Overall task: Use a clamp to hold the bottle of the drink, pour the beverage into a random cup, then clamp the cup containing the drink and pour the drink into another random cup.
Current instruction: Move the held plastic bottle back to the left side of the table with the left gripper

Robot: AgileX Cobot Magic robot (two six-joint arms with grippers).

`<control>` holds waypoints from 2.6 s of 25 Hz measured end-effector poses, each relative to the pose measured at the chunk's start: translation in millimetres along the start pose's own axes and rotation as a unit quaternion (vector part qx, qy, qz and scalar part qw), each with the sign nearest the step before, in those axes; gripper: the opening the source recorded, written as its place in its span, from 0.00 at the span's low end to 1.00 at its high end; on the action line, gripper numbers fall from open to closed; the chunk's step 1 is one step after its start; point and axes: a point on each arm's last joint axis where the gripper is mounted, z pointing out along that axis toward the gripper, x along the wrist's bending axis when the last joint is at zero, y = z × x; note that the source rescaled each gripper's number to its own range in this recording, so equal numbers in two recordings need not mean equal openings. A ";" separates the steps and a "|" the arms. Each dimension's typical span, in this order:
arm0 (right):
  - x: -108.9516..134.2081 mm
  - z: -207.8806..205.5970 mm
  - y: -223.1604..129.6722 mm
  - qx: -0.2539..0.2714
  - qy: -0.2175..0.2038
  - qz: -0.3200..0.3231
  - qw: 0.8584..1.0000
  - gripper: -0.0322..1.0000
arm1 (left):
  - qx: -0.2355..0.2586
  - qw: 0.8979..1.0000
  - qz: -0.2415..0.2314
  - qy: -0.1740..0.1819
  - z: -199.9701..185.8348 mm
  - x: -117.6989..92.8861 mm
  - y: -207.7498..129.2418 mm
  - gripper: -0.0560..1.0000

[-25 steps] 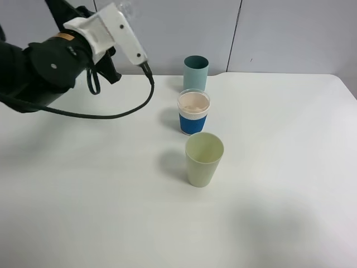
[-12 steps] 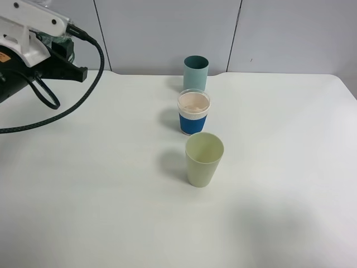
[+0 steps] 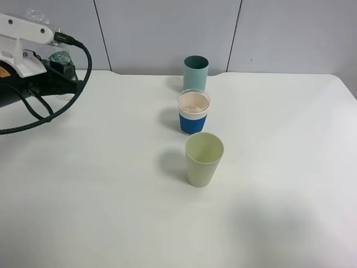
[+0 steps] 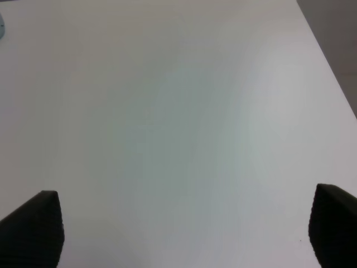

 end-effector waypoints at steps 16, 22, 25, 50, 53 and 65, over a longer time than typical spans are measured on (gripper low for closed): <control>0.0 0.0 0.0 0.000 0.000 0.000 1.000 0.62 | 0.031 0.999 -0.028 -0.017 27.7 2.6 -34.9 0.07; 0.0 0.0 0.0 0.000 0.000 0.000 1.000 0.62 | 0.023 0.999 -0.042 -0.022 42.0 -2.3 -54.2 0.07; 0.0 0.0 0.0 0.000 0.000 0.000 1.000 0.62 | 0.019 0.999 -0.044 -0.022 47.8 -3.8 -63.2 0.07; 0.0 0.0 0.0 0.000 0.000 0.000 1.000 0.62 | 0.040 0.996 -0.072 -0.044 60.5 -13.8 -101.4 0.07; 0.0 0.0 0.0 0.000 0.000 0.000 1.000 0.62 | 0.040 0.996 -0.072 -0.044 60.5 -13.7 -101.4 0.32; 0.0 0.0 0.0 0.000 0.000 0.000 1.000 0.62 | 0.039 0.996 -0.075 -0.041 60.2 -13.1 -100.3 0.99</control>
